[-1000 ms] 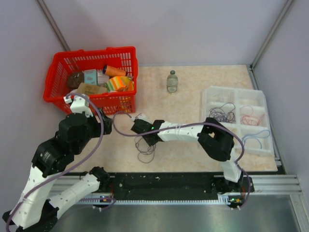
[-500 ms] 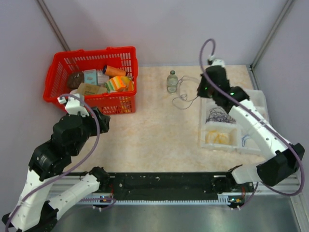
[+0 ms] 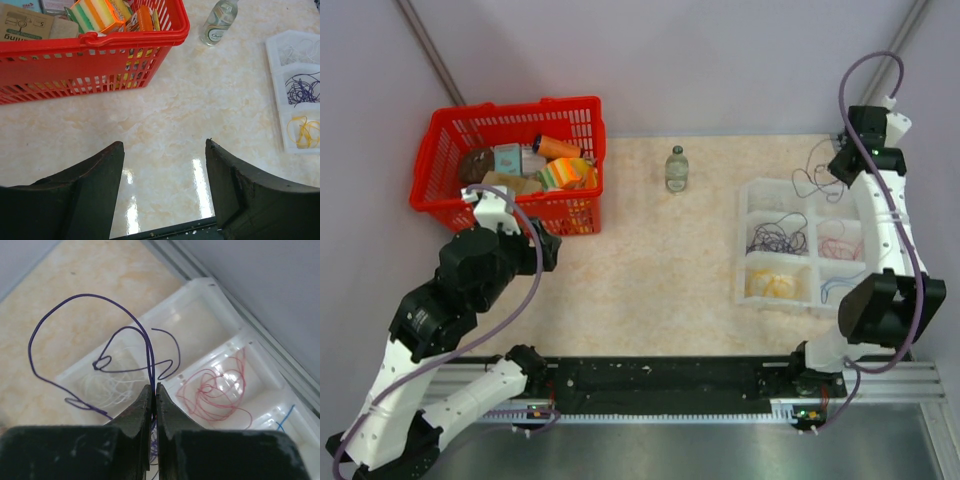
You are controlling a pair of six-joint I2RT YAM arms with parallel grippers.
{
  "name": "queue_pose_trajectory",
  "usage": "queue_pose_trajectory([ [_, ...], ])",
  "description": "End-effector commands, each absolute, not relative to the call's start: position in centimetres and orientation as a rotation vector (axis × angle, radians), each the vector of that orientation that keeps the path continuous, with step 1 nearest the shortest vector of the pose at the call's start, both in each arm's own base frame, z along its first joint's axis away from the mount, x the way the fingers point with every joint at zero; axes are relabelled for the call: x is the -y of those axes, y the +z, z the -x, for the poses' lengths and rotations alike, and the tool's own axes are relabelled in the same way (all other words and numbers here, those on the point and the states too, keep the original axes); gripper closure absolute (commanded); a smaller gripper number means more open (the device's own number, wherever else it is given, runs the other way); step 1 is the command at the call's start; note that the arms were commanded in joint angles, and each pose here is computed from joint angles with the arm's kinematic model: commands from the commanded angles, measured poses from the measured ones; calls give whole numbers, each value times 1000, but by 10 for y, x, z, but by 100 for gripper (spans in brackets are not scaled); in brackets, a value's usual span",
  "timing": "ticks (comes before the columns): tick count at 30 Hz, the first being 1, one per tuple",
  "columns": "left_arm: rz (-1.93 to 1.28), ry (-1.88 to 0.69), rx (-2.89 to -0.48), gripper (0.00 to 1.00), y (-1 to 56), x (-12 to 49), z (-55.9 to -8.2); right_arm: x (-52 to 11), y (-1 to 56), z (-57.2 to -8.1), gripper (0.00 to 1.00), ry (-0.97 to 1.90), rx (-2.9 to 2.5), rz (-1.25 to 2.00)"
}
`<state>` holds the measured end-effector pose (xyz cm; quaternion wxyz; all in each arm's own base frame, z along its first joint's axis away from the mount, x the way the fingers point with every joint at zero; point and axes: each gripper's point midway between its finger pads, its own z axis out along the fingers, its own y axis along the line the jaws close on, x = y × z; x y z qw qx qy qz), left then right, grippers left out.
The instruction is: Untangle the cables
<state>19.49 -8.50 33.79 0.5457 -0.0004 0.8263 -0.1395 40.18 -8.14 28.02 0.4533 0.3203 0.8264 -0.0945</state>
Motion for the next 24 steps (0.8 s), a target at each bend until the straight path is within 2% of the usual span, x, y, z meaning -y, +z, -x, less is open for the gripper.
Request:
queue_pose_trajectory([
  [1, 0, -342, -1895, 29, 355, 81, -194, 126, 260, -384, 100, -359, -2051, -1018],
  [8, 5, -318, -1910, 28, 347, 79, -195, 122, 267, -388, 100, -273, -2082, -949],
  [14, -46, -322, -1927, 28, 344, 92, -205, 100, 306, -353, 100, -175, -2045, -885],
  [21, -82, -349, -1951, 28, 335, 107, -214, 15, 277, -325, 100, 264, -2216, -838],
  [24, -90, -351, -1970, 28, 331, 109, -215, 2, 259, -317, 100, 329, -2270, -894],
])
